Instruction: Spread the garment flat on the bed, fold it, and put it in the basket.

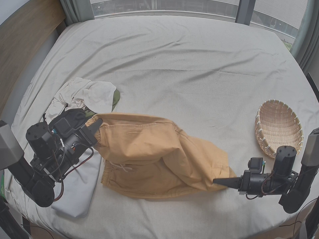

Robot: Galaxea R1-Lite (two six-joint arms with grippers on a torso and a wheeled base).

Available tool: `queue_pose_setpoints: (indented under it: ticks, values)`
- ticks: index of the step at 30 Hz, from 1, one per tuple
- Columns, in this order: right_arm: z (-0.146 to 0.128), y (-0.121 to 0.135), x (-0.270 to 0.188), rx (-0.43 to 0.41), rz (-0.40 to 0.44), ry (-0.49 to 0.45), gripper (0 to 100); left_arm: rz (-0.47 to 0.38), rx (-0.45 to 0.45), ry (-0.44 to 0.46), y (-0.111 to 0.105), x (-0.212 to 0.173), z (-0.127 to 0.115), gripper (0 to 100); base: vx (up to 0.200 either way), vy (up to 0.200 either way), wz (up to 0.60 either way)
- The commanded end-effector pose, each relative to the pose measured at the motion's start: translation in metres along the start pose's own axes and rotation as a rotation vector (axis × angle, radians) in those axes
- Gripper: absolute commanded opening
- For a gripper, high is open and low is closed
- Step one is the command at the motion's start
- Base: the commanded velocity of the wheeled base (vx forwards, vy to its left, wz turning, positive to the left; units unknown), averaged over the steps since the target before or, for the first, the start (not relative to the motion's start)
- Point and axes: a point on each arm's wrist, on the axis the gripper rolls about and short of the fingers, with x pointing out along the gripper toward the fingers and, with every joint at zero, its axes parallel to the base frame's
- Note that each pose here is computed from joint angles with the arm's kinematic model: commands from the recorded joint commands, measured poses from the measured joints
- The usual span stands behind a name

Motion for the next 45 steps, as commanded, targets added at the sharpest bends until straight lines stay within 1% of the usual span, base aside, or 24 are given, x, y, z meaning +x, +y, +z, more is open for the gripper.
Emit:
queue_pose_setpoints:
  ticks: [1, 5, 8, 9, 12, 20, 28, 32, 37, 39, 45]
  values:
    - [-0.026, -0.017, 0.013, -0.002, -0.055, 0.128, 0, 0.009, 0.001, 0.018, 0.001, -0.004, -0.004, 0, 0.000, 0.000, 0.00]
    - [-0.028, -0.029, 0.018, -0.034, -0.107, 0.125, 0, 0.021, 0.000, 0.032, 0.003, -0.008, -0.006, 0, 0.000, 0.000, 0.00]
    - [-0.027, -0.030, 0.018, -0.039, -0.110, 0.120, 0, 0.022, 0.000, 0.031, 0.004, -0.008, -0.006, 0, 0.000, 0.000, 0.00]
    - [-0.025, -0.030, 0.018, -0.043, -0.108, 0.109, 100, 0.021, 0.000, 0.032, 0.003, -0.008, -0.006, 0, 0.000, 0.000, 0.00]
    - [-0.021, -0.029, 0.016, -0.049, -0.107, 0.085, 100, 0.018, 0.001, 0.030, 0.003, -0.008, -0.006, 0, 0.000, 0.000, 0.00]
    - [0.005, -0.021, -0.003, -0.085, -0.100, -0.052, 100, 0.019, -0.001, 0.035, 0.003, -0.008, -0.007, 0, 0.000, 0.000, 0.00]
    - [0.013, -0.018, -0.017, -0.095, -0.109, -0.117, 100, 0.018, 0.000, 0.033, 0.003, -0.008, -0.007, 0, 0.000, 0.000, 0.00]
    - [0.016, -0.016, -0.022, -0.103, -0.112, -0.138, 100, 0.016, 0.001, 0.033, 0.002, -0.007, -0.007, 0, 0.000, 0.000, 0.00]
    - [0.019, -0.018, -0.018, -0.107, -0.107, -0.140, 100, 0.012, 0.001, 0.032, 0.001, -0.007, -0.007, 0, 0.000, 0.000, 0.00]
    - [0.018, -0.027, -0.010, -0.083, -0.118, -0.115, 100, 0.012, 0.001, 0.032, 0.001, -0.007, -0.007, 0, 0.000, 0.000, 0.00]
    - [0.018, -0.041, 0.003, -0.062, -0.130, -0.089, 100, 0.012, 0.001, 0.032, 0.001, -0.007, -0.007, 0, 0.000, 0.000, 0.00]
